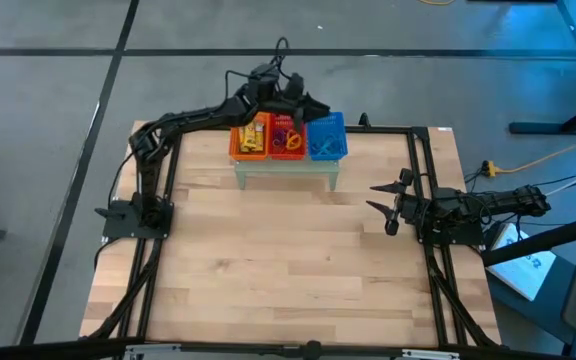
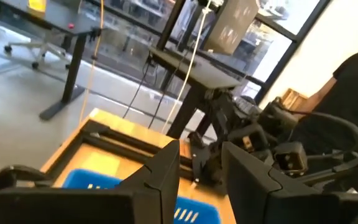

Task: Pick & Place Office Desk Supplies
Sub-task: Return to Home Position

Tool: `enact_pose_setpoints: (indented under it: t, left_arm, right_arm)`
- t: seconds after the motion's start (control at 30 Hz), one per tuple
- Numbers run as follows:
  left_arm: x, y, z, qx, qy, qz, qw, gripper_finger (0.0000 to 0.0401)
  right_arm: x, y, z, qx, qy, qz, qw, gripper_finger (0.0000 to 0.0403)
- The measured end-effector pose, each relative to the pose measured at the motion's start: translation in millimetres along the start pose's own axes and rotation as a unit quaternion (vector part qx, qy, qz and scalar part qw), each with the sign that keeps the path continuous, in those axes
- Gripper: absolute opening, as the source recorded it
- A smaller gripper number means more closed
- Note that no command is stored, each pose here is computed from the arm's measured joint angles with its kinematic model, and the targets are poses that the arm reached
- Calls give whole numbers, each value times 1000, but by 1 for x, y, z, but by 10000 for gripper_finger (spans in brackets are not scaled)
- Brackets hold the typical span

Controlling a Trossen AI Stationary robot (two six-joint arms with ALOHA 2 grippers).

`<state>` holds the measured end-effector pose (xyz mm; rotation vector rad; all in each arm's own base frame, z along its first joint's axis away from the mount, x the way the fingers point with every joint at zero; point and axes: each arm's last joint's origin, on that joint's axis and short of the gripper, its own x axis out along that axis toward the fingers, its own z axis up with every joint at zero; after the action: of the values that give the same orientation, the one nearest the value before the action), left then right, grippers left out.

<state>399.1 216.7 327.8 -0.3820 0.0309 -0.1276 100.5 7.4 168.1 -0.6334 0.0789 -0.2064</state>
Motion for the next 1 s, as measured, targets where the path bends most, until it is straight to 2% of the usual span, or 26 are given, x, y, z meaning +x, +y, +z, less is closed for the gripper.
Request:
enact_pose_setpoints:
  t: [0.13, 0.3, 0.5, 0.7, 0.8, 0.87, 0.93, 1.0]
  left_arm:
    - [-15, -22, 24, 20, -21, -4, 1000, 116]
    - [-49, -65, 64, 67, -52, 10, 996, 116]
    - [-111, -128, 100, 110, -59, 27, 992, 116]
    - [-179, -191, 113, 140, -53, 37, 988, 116]
    - [-205, -213, 110, 145, -48, 53, 987, 116]
    - [-218, -223, 106, 147, -44, 62, 986, 116]
    - [-229, -229, 100, 140, -37, 81, 986, 116]
    - [-238, -234, 94, 135, -21, 102, 985, 116]
  right_arm:
    - [0, 0, 0, 0, 0, 0, 1000, 195]
    - [0, 0, 0, -19, 0, 0, 1000, 195]
    - [0, 0, 1, -13, -4, -1, 1000, 195]
    - [0, -4, 5, 1, -27, -18, 999, 195]
    - [0, -4, 7, 96, -40, -5, 995, 195]
    - [0, -5, 8, 183, -45, -6, 982, 195]
    - [-1, -5, 9, 286, -51, -2, 957, 195]
    - [-1, -4, 9, 385, -57, 25, 921, 195]
